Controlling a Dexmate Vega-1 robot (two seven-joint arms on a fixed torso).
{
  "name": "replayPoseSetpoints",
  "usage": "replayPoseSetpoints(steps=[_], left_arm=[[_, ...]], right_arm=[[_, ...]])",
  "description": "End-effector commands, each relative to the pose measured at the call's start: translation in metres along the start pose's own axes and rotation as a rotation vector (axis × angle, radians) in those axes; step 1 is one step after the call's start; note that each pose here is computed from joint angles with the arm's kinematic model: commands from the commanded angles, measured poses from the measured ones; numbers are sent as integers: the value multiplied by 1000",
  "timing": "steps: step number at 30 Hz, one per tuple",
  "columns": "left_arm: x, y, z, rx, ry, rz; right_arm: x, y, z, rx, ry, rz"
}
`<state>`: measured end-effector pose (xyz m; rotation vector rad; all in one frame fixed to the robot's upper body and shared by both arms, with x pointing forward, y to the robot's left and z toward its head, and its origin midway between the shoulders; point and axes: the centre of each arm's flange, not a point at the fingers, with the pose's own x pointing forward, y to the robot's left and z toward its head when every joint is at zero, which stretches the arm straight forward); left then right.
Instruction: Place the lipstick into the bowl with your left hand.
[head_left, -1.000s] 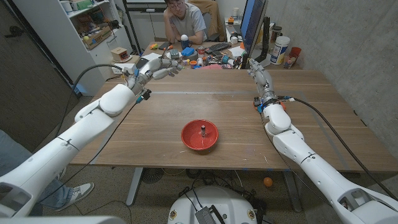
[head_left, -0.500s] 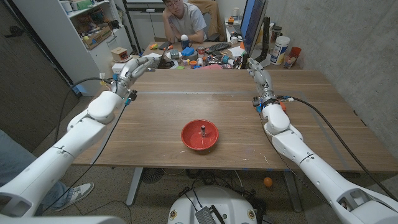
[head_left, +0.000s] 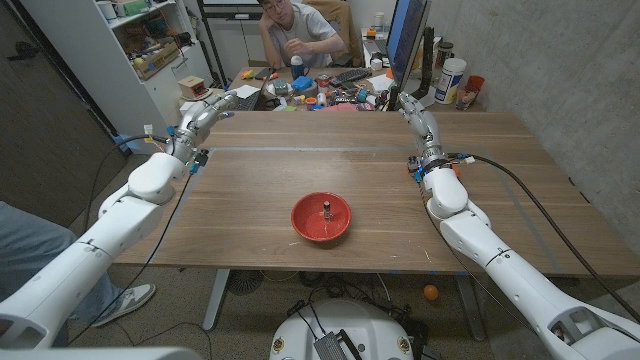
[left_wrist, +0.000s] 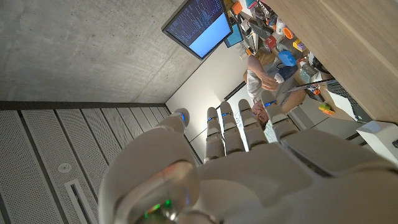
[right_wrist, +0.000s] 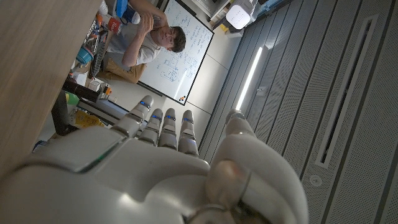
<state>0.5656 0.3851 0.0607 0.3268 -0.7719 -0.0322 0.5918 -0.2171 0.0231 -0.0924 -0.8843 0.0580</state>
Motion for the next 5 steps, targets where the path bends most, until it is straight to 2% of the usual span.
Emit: replayPoseSetpoints(steps=[1,5], left_arm=[[-9,4,-2,-16,-13,-39],[-10,2,-2,-6,-15,-53]], right_arm=[[-15,10,9,-29,1,-7],[-19,11,7,-26,-1,-12]])
